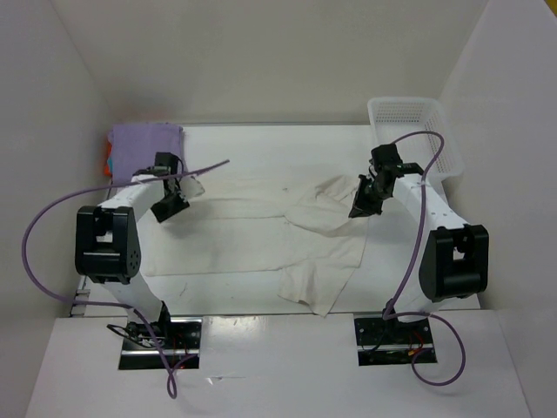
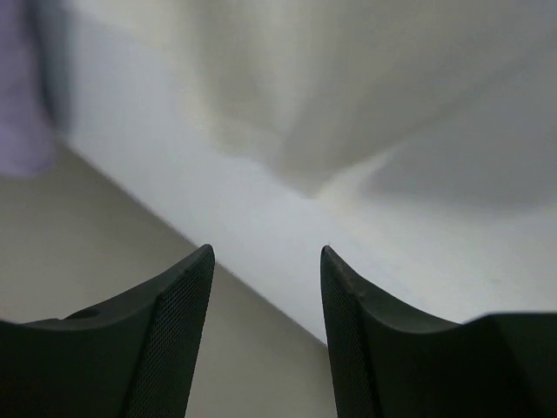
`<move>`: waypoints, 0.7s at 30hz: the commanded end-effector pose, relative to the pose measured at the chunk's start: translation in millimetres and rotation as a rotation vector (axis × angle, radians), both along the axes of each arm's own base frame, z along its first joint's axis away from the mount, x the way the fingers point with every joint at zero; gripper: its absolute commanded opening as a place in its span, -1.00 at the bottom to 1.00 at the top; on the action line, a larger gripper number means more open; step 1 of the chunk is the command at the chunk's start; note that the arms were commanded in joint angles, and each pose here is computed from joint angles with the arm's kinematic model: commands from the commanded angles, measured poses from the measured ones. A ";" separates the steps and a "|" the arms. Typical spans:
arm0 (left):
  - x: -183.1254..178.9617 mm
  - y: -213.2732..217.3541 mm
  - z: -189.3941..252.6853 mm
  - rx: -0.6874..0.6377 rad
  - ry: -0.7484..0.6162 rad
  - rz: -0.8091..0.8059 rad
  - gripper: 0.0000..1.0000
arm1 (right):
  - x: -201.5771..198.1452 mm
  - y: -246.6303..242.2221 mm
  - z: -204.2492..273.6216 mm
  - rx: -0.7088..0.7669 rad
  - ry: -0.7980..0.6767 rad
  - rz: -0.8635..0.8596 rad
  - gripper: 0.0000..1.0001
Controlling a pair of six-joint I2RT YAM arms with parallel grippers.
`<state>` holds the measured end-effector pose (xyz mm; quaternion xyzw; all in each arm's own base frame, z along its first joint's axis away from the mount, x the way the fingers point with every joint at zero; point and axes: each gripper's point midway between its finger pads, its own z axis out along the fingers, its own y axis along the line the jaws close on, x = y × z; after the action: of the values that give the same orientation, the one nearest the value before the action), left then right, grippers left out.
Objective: Fold and stack the t-shirts
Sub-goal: Fold the flattened tshirt in 1/3 of the way
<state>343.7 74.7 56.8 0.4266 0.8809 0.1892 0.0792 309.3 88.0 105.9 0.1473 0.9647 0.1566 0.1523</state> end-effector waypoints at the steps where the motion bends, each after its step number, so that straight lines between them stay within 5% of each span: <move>1: 39.8 27.5 53.2 -0.080 -0.234 0.196 0.18 | -4.4 1.5 -7.0 0.005 0.007 0.014 -1.00; 8: 80.6 6.6 40.4 -0.202 -0.249 0.270 0.16 | -3.8 5.9 -16.1 0.028 0.017 0.023 -1.00; 14: 76.2 -139.7 102.3 -0.256 -0.379 -0.265 0.18 | 2.4 10.6 -33.2 0.048 0.048 0.032 -1.00; 21: 44.6 -301.1 82.6 -0.232 -0.306 -0.696 0.21 | 88.9 14.0 0.3 0.242 -0.108 -0.012 -1.00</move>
<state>385.8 -196.8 141.7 0.6190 0.7120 0.1094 0.3130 334.1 98.7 63.3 0.1660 0.9588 0.2106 0.0937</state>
